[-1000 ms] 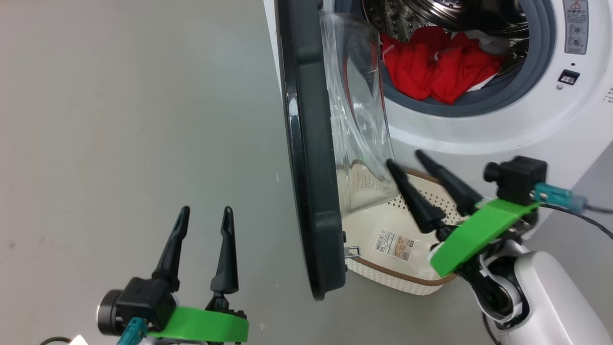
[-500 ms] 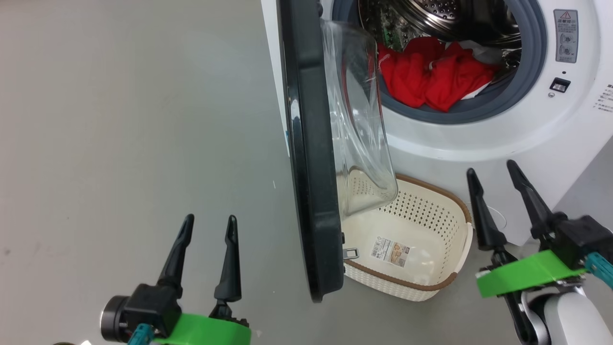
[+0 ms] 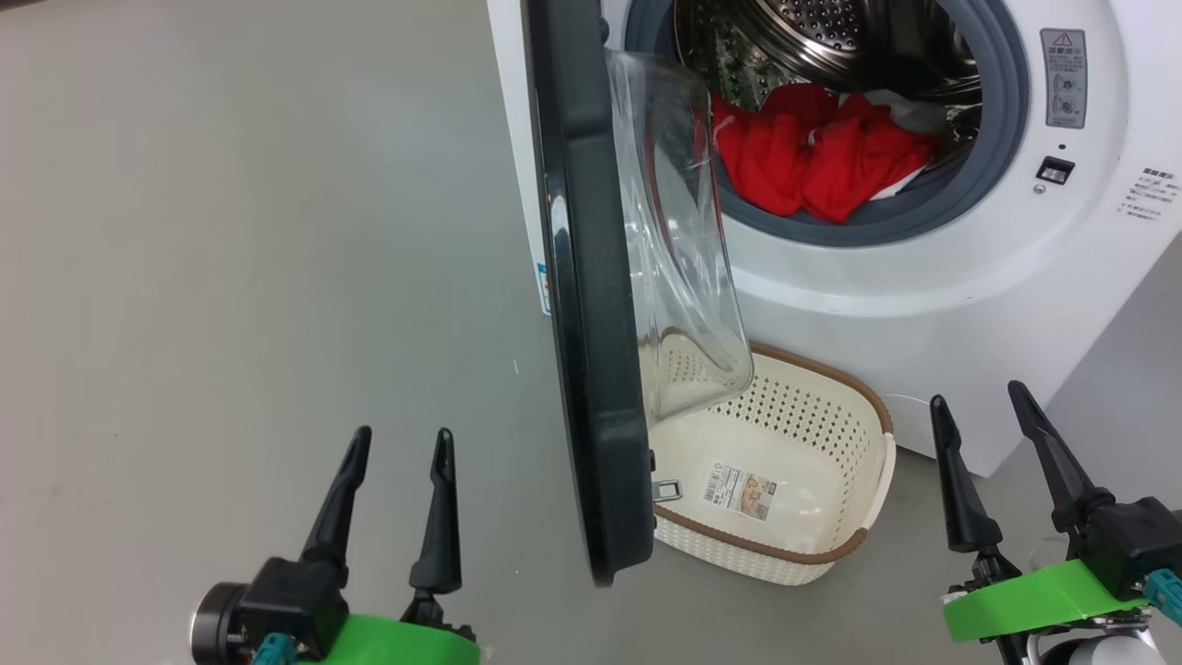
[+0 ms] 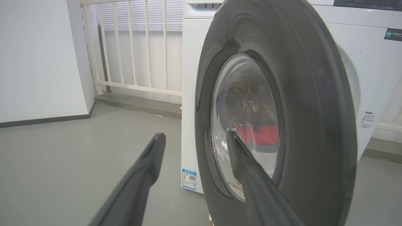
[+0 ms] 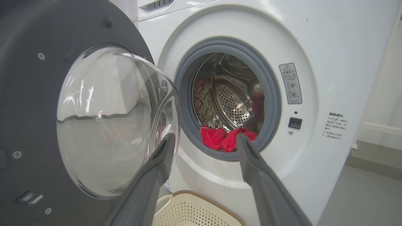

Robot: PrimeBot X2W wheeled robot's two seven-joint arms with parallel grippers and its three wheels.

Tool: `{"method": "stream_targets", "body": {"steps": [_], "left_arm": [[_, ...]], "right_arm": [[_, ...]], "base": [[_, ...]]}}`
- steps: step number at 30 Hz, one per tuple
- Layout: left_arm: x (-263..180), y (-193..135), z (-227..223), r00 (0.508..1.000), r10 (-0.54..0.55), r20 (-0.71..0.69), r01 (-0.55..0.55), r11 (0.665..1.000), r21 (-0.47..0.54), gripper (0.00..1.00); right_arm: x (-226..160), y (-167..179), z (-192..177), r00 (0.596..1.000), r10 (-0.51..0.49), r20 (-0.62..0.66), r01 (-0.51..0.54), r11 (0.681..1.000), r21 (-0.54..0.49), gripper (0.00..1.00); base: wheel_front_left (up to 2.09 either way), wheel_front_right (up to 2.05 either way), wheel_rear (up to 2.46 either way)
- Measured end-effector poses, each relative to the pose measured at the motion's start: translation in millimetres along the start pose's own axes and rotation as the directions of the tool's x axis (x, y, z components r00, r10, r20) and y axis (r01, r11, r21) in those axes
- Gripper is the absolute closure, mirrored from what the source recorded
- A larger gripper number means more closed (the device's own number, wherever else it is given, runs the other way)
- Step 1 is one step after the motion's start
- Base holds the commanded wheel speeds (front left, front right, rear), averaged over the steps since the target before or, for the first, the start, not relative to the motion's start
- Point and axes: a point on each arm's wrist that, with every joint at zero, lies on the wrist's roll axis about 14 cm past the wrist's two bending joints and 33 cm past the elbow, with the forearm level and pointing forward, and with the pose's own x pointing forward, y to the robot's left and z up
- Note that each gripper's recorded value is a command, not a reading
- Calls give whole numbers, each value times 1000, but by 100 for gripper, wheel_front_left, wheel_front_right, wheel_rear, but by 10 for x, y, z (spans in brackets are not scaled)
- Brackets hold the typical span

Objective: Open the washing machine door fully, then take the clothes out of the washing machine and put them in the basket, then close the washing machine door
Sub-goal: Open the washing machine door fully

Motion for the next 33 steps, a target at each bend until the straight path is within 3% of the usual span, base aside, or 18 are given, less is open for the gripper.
{"method": "stream_targets", "body": {"steps": [10,11,12,13,14,15,23,33], "left_arm": [[25,-8,-65,1000,-2,-18,2,1000,-2,0],[24,-7,-69,1000,-1,-20,1,1000,-2,27],[23,-7,-74,1000,-2,-21,2,1000,-2,60],[22,-12,-76,1000,-7,-22,7,1000,-3,85],[22,-14,-77,1000,-8,-22,8,1000,-3,85],[23,-16,-78,1000,-8,-22,8,1000,-4,100],[77,-118,78,999,-43,29,43,999,-13,100],[212,-523,866,945,-163,284,171,985,-1,100]], "right_arm": [[-19,-51,10,1000,-14,8,14,1000,2,0],[-20,-51,10,1000,-14,8,14,1000,2,0],[-22,-51,10,1000,-14,8,14,1000,2,0],[-22,-51,10,1000,-14,8,14,1000,2,0],[-22,-51,9,1000,-14,8,14,1000,2,0],[-22,-51,8,1000,-14,8,14,1000,3,0],[-26,-44,-20,1000,-12,3,12,1000,13,0],[-43,-56,-33,1000,-16,-1,16,1000,15,0]], "base": [[0,0,0],[0,0,0],[0,0,0],[0,0,0],[0,0,0],[0,0,0],[0,0,0],[0,0,0]]}}
